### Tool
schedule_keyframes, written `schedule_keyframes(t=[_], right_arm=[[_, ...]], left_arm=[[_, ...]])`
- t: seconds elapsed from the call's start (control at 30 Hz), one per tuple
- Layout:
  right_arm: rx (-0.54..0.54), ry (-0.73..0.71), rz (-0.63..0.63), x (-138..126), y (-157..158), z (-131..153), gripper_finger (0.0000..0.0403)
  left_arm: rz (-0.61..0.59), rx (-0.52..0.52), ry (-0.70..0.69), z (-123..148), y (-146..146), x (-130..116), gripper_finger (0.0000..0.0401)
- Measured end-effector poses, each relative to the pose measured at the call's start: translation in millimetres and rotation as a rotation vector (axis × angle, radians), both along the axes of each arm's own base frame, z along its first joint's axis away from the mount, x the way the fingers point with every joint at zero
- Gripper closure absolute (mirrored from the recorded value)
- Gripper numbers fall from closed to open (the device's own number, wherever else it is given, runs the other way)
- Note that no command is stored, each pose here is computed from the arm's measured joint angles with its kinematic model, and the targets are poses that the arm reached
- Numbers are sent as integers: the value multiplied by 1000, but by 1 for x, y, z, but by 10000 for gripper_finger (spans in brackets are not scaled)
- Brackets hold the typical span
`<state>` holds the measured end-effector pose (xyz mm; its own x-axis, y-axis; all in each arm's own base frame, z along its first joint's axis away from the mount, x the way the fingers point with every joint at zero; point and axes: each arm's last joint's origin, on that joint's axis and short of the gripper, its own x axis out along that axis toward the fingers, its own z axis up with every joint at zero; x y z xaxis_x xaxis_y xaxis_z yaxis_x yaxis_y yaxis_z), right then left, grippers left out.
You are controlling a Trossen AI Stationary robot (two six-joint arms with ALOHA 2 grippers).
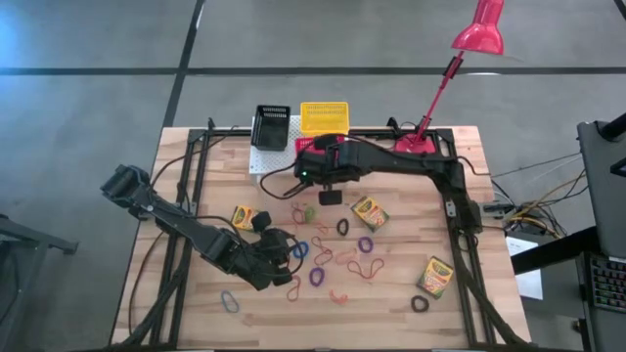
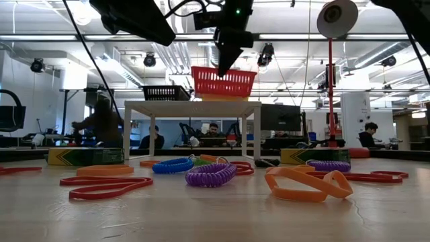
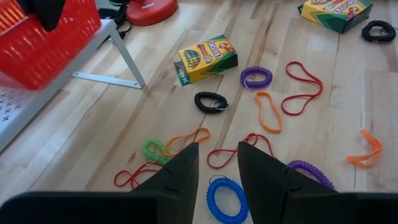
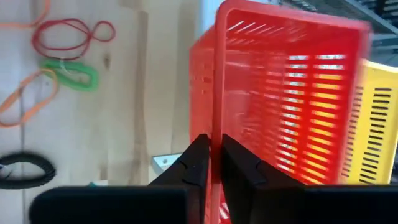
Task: Pick & Place Office Desk Supplies
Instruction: Put the red bin on the shelf, then put the crayon box into the black bin on the shelf
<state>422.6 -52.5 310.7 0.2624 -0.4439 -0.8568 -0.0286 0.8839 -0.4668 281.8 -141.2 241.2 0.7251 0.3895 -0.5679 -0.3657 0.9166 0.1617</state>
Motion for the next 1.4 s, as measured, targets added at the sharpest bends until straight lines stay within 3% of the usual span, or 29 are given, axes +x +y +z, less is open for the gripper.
schedule_keyframes(t=[0.3,0.63,0.87,1.13,1.23,1.4], right_arm=[[-87,-34,-114,-2,-11,3,301],[-55,-111,-164,-2,-10,9,283],[20,-189,-139,-19,-7,38,277],[92,-325,-64,-85,16,90,292],[114,-385,-65,-114,26,84,300],[182,-467,-94,-164,47,48,313]], left_arm=[[0,0,0,0,0,0,286],[1,-2,-1,0,0,0,286],[1,-1,1,0,0,0,286],[-13,0,7,-1,-4,-3,286],[-19,0,6,-1,-6,-4,286],[-17,-3,5,-1,-6,-4,286]])
